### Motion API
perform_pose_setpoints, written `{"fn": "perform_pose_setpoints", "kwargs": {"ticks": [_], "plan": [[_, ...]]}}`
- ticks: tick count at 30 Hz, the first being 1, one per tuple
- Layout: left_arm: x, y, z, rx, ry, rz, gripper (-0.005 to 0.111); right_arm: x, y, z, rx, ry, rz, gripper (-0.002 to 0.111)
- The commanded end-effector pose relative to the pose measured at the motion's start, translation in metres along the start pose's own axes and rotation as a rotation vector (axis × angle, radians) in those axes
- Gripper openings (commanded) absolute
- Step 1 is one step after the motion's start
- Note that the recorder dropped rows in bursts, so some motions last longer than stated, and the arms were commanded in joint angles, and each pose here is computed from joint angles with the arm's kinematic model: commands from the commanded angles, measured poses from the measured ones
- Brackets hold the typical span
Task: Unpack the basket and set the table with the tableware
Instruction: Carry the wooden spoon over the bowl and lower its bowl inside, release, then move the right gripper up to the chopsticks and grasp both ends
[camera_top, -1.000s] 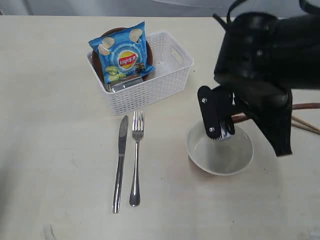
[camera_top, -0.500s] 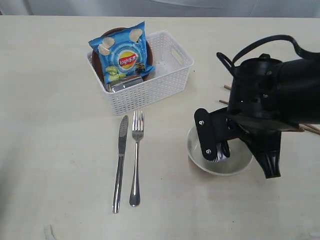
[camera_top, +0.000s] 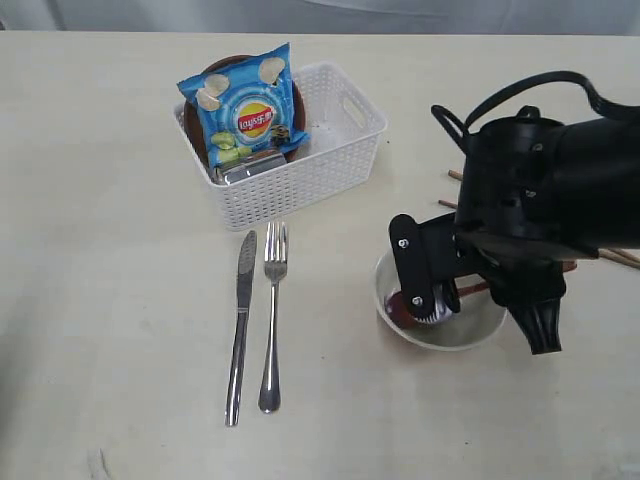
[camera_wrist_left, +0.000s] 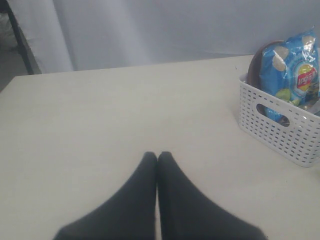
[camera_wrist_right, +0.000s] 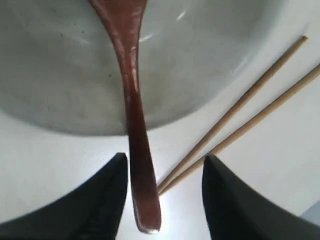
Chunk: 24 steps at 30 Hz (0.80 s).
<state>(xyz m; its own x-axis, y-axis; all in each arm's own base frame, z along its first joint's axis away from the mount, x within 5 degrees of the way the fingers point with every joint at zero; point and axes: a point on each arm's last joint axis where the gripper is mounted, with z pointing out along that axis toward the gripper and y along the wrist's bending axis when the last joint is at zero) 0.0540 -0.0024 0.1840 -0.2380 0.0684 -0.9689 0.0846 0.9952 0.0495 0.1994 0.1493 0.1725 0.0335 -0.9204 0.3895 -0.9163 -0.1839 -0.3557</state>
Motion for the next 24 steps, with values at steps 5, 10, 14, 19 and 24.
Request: {"fn": "perform_pose_setpoints", "kwargs": {"ticks": [5,10,14,19,24], "plan": [[0.000,0.000,0.000,-0.003,-0.009,0.001,0.000,0.018,-0.001,-0.004,0.024,0.187,0.017,0.032],[0.000,0.000,0.000,-0.003,-0.009,0.001,0.000,0.024,-0.006,-0.010,0.089,0.188,0.063,0.025],[0.000,0.000,0.000,-0.003,-0.009,0.001,0.000,0.043,-0.015,-0.017,0.148,0.172,0.213,0.025],[0.000,0.000,0.000,-0.003,-0.009,0.001,0.000,0.082,-0.032,-0.016,0.237,0.127,0.640,0.025],[0.000,0.000,0.000,-0.003,-0.009,0.001,0.000,0.118,-0.045,0.008,0.104,0.135,1.166,0.025]]}}
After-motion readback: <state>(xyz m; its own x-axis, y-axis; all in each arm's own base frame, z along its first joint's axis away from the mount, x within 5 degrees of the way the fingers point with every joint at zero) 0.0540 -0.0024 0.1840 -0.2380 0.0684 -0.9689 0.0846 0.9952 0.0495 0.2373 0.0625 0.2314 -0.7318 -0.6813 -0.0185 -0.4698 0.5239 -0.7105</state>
